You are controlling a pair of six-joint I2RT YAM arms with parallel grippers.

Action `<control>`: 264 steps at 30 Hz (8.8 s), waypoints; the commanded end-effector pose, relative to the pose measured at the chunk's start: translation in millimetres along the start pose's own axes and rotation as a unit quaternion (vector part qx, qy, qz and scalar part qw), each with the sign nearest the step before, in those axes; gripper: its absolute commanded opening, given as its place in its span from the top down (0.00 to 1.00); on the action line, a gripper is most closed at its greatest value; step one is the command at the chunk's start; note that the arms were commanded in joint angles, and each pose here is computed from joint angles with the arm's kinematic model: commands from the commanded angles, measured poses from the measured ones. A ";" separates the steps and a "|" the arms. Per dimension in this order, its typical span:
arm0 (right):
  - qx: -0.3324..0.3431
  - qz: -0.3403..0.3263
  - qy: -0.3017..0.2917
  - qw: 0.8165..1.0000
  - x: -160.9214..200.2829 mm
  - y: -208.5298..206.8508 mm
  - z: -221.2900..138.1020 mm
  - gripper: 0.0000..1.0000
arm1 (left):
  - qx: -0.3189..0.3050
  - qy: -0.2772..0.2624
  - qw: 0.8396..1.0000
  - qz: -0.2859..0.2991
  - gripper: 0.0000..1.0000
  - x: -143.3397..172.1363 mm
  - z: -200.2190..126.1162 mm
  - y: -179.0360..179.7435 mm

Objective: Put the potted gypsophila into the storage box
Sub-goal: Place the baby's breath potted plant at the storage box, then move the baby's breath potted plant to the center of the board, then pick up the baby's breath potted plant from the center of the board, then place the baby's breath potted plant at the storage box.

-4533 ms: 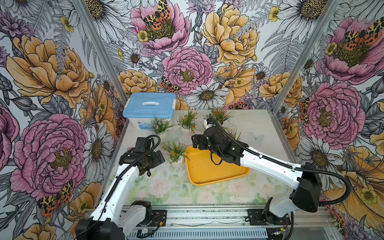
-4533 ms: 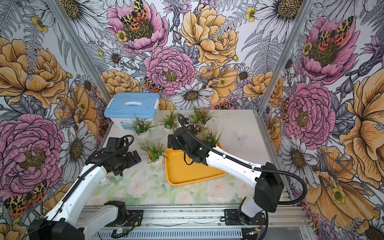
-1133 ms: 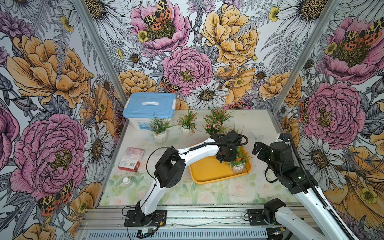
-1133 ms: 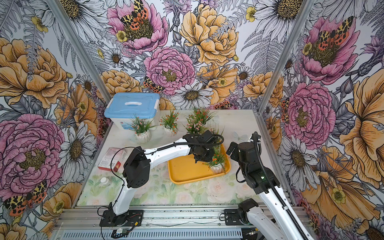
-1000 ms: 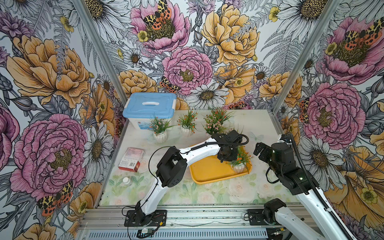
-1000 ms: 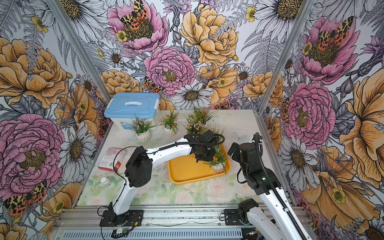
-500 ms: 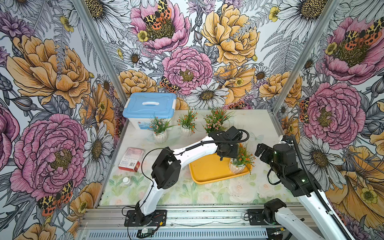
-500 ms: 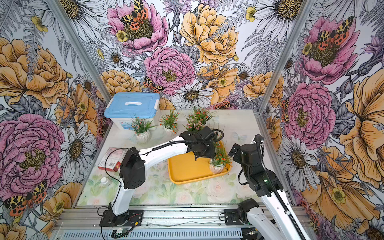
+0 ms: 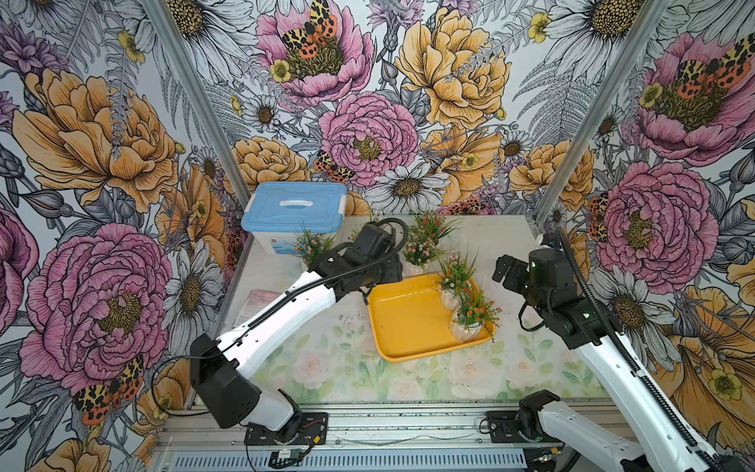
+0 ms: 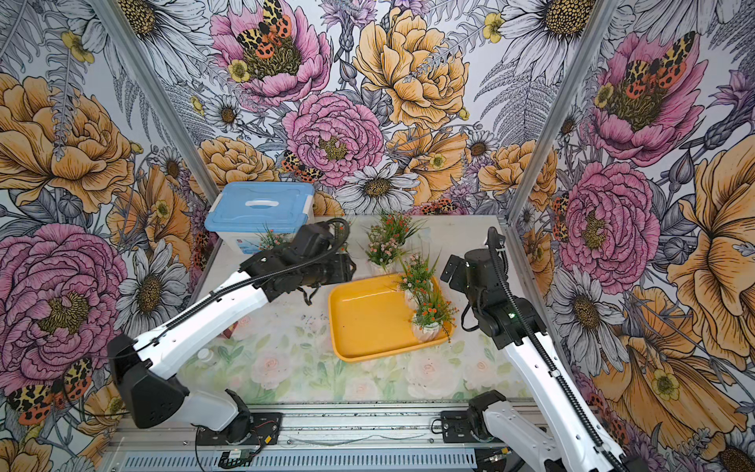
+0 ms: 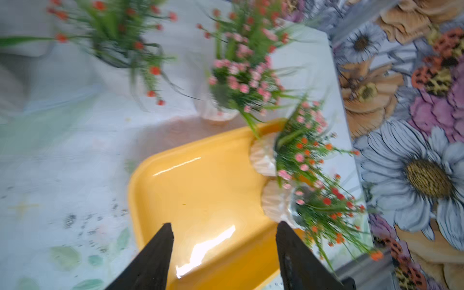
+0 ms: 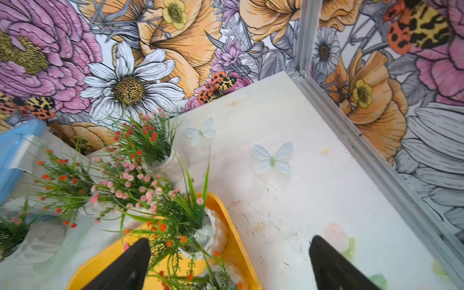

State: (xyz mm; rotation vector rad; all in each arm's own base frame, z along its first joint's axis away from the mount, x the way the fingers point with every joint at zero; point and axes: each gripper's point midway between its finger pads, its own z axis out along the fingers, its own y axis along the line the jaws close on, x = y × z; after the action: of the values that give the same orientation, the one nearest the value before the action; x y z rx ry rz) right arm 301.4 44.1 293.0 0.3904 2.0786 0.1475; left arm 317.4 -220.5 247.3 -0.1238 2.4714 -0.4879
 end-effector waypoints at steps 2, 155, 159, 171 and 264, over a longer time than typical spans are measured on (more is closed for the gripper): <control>-0.072 -0.013 -0.035 0.997 -27.4 52.8 5.0 0.03 | -0.075 -0.036 0.993 -0.079 0.34 -12.8 -13.7 88.5; -0.145 -0.072 0.011 0.987 33.5 199.2 98.0 0.03 | -0.109 0.078 0.945 -0.297 0.51 22.7 72.2 191.7; -0.142 -0.072 0.009 0.987 33.1 197.2 97.8 0.03 | -0.110 0.073 0.945 -0.300 0.51 14.5 80.9 186.9; -0.132 -0.069 0.006 0.989 32.1 188.9 97.8 0.02 | -0.102 0.080 0.938 -0.322 0.52 2.1 114.5 183.6; -0.019 0.034 -0.007 0.999 63.3 -25.3 -30.0 0.01 | 0.088 0.214 0.970 0.075 1.00 147.6 129.0 -116.1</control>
State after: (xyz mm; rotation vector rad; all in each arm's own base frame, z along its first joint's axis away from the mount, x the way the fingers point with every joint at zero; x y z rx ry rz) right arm 245.0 48.3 258.5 0.4166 2.0278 0.2447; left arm 277.1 -370.1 95.5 0.1775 2.8499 -0.5850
